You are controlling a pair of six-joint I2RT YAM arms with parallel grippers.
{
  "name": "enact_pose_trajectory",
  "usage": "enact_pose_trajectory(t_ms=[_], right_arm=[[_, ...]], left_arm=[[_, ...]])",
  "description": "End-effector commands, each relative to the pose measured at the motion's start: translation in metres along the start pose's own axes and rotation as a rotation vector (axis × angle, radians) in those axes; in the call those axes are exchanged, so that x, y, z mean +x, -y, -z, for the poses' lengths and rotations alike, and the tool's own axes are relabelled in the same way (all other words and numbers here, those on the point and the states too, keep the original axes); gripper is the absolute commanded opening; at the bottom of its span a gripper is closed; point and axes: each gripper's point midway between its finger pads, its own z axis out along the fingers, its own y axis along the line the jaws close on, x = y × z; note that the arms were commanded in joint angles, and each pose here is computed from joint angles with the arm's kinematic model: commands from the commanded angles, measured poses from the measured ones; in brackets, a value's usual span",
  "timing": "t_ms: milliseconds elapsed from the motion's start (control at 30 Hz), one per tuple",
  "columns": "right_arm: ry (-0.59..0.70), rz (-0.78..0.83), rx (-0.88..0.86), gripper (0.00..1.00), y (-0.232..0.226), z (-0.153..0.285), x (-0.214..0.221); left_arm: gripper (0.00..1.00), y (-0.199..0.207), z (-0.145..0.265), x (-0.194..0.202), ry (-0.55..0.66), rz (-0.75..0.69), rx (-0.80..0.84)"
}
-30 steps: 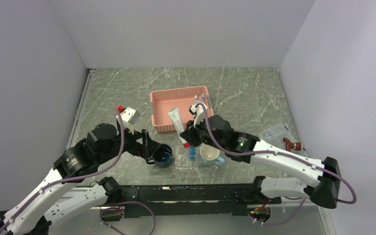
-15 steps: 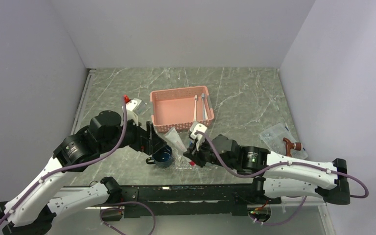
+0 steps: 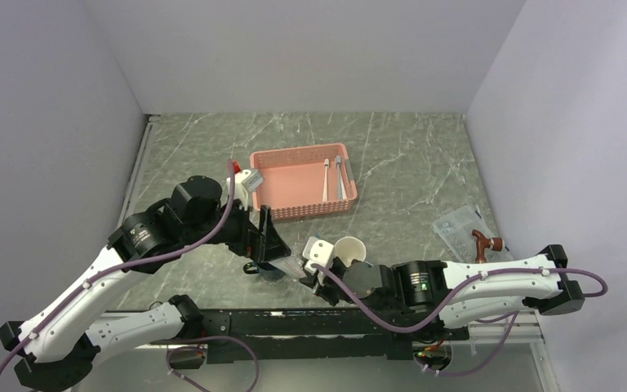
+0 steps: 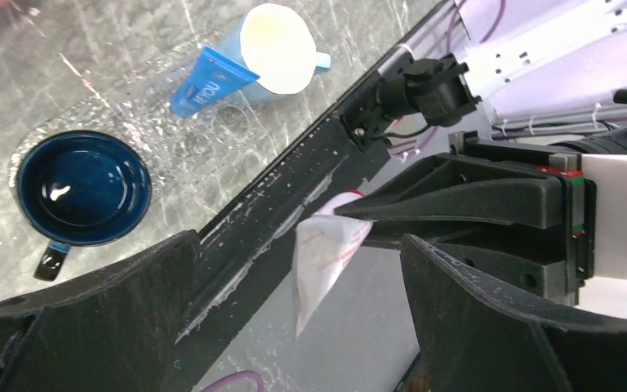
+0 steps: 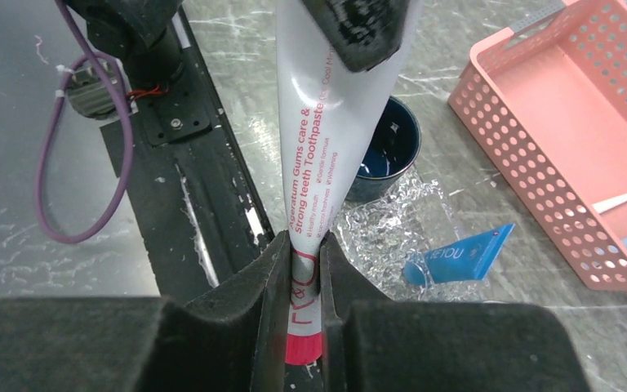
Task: Prepare toiletry sets of a toothbrush and toothpaste on the tray
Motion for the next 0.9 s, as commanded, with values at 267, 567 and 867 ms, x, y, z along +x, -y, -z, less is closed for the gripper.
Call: enact_pose_trajectory(t_ms=[267,567,867], right_arm=[[0.090,0.010,0.121,0.11,0.008,0.002,-0.035],[0.074,0.035,0.112,0.10,-0.001,-0.005,-0.036],[0.086,0.039,0.114,0.10,-0.005,-0.007,-0.040]], left_arm=[[0.88,0.020,0.007,0.023,-0.086,-0.008,0.148],[0.74,0.020,0.009,0.027,-0.088,-0.022,0.160],[0.49,0.020,0.008,0.033,-0.101,-0.021,0.180]])
